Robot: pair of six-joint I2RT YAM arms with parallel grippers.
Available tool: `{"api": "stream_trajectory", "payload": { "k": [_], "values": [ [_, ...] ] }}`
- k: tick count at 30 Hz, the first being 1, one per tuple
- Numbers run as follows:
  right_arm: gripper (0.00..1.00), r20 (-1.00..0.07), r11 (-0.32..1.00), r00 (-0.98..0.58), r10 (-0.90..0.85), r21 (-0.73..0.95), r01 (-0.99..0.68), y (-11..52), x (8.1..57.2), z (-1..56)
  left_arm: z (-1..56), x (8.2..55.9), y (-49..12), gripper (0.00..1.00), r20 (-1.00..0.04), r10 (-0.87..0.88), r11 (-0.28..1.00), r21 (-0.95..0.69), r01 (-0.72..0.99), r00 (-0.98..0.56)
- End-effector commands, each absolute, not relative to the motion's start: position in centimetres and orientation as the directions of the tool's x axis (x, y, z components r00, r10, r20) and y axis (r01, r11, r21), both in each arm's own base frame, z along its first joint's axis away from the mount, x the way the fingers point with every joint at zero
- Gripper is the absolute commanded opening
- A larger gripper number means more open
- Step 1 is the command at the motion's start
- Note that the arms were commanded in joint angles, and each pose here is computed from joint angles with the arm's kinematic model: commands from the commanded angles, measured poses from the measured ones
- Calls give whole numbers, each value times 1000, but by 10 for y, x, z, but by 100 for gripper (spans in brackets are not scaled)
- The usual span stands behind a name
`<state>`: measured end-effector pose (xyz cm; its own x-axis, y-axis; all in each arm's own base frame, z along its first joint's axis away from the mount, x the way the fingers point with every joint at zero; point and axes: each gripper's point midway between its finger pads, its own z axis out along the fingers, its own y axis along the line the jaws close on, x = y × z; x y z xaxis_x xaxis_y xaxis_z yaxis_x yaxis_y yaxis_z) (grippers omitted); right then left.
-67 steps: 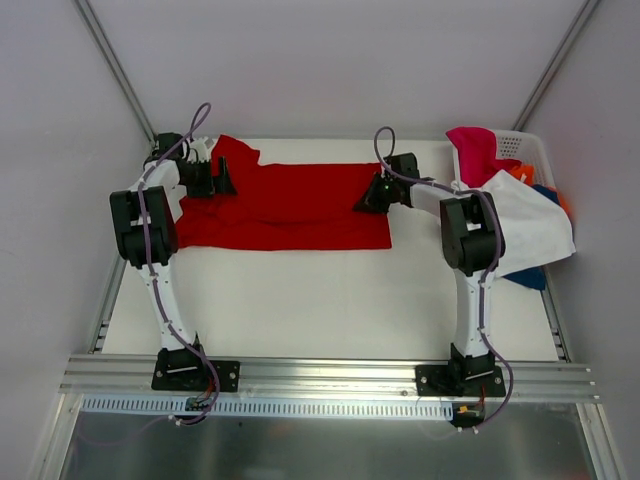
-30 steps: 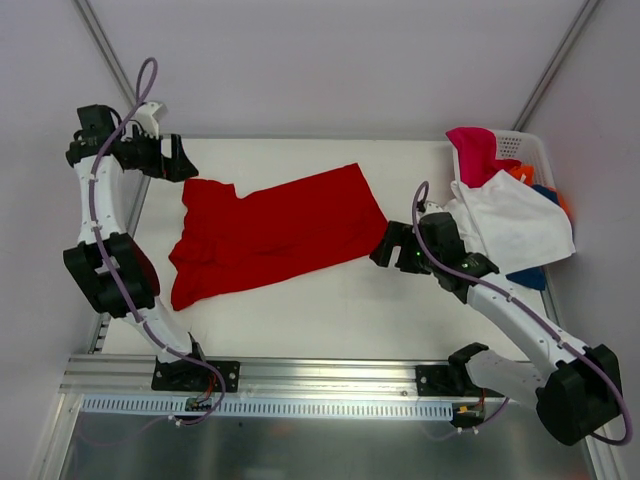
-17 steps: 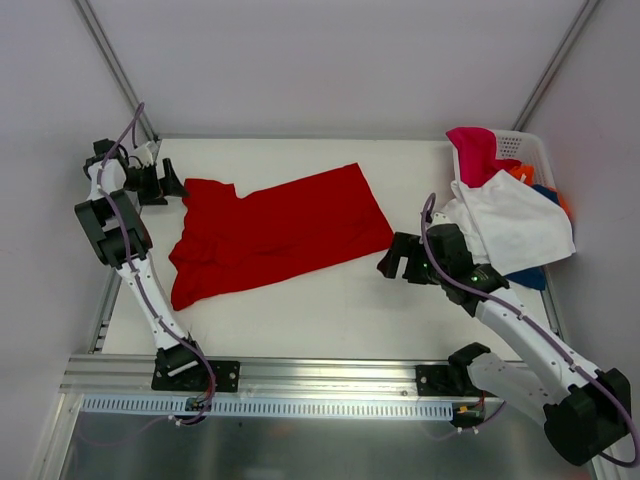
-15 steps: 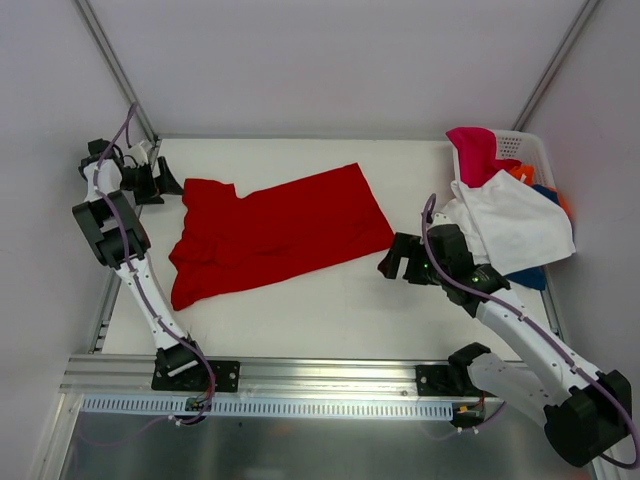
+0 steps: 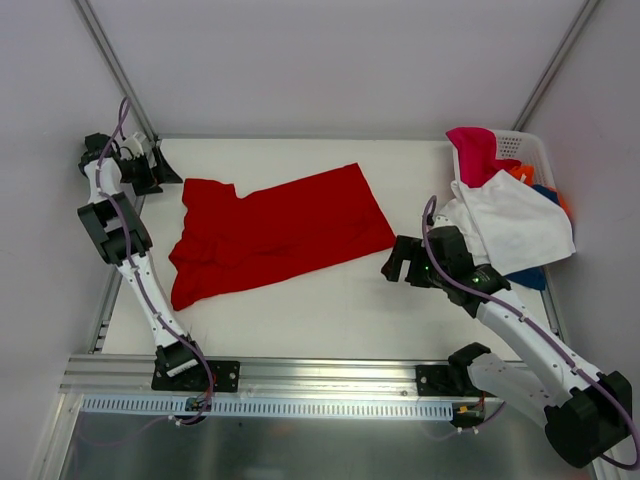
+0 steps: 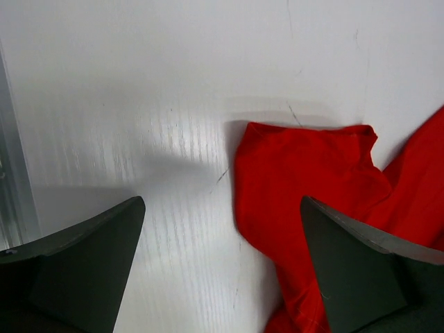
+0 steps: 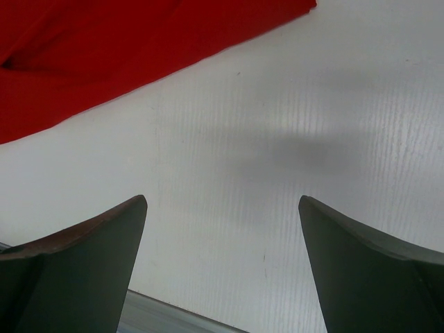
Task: Fold and stack the t-shirts
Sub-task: Fold the tshirt
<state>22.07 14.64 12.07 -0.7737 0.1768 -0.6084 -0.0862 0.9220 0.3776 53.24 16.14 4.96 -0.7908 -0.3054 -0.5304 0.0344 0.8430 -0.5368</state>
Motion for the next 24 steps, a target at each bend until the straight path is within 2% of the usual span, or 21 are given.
{"api": "stream_trajectory", "payload": {
  "k": [1, 6, 13, 19, 24],
  "values": [
    [96, -635, 930, -747, 196, 362, -64, 141, 224, 132, 48, 546, 151, 98, -527, -322, 822, -568, 44, -786],
    [96, -624, 933, -756, 199, 357, -48, 137, 218, 127, 44, 557, 134, 99, -571, -217, 865, -489, 116, -792],
    [96, -631, 932, -749, 203, 360, -50, 139, 221, 135, 84, 564, 100, 99, -639, -79, 905, -368, 213, -765],
    [96, -632, 927, -748, 203, 370, -61, 142, 219, 137, 69, 560, 90, 99, -596, -25, 937, -293, 188, -802],
    [97, -649, 938, -735, 196, 343, -52, 133, 216, 139, 66, 544, 76, 99, -564, -15, 924, -324, 204, -826]
  ]
}}
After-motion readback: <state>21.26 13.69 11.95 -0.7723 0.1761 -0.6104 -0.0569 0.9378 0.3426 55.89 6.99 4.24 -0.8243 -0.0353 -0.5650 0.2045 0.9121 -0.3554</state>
